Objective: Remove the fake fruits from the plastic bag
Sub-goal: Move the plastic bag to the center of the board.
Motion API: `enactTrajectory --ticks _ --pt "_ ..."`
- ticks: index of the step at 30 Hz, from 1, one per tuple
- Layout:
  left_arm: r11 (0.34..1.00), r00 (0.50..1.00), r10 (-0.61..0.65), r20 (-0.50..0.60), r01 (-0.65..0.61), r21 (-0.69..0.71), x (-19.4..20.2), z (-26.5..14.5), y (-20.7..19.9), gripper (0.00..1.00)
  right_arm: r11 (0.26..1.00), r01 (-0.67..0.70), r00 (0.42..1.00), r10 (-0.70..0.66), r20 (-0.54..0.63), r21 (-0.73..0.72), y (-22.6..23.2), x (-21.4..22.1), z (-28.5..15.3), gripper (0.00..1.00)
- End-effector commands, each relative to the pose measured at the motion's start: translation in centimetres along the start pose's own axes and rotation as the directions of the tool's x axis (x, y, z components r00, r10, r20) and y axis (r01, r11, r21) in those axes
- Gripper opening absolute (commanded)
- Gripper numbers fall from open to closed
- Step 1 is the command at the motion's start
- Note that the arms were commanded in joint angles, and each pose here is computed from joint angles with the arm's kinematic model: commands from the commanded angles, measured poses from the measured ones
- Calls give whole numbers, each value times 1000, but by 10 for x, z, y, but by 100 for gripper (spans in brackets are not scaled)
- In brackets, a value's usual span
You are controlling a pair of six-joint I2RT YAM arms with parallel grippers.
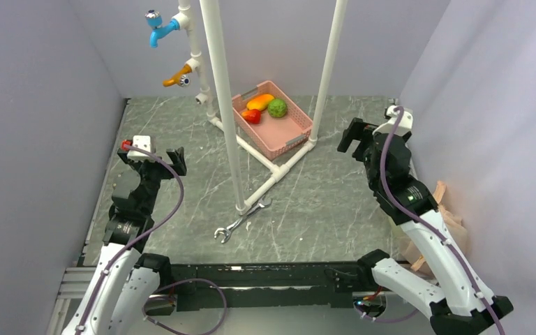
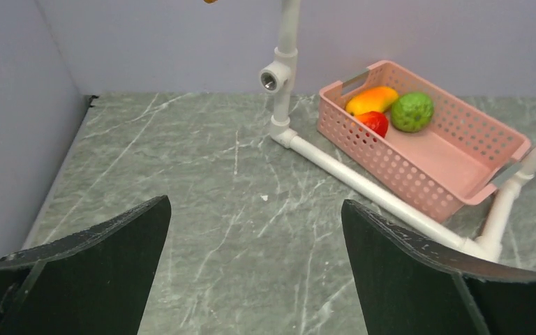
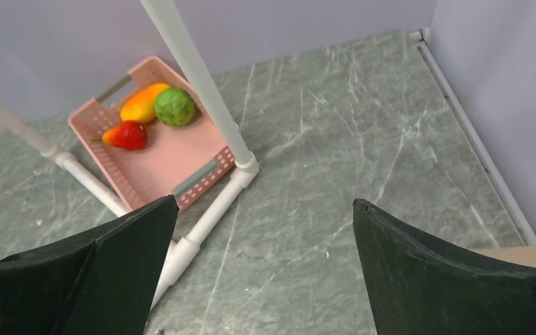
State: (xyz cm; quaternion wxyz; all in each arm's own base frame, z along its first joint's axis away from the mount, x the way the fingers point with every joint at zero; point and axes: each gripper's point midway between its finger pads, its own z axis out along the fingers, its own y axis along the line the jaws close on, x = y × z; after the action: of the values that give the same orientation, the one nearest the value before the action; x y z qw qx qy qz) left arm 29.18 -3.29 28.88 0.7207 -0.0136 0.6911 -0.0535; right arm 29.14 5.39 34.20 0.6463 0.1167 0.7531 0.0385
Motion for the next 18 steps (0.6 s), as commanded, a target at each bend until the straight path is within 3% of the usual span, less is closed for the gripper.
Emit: enactTrajectory --ticks 1,13,18 --pt "997 994 70 81 -72 18 -31 -3 -4 100 999 -44 999 44 -19 4 6 -2 4 100" --pt "990 990 137 33 -138 22 -22 0 -9 99 997 -65 996 63 -62 -36 19 6 10 100" --pt "990 990 140 5 -140 32 -17 5 -11 99 994 -64 990 52 -134 -86 32 27 16 100"
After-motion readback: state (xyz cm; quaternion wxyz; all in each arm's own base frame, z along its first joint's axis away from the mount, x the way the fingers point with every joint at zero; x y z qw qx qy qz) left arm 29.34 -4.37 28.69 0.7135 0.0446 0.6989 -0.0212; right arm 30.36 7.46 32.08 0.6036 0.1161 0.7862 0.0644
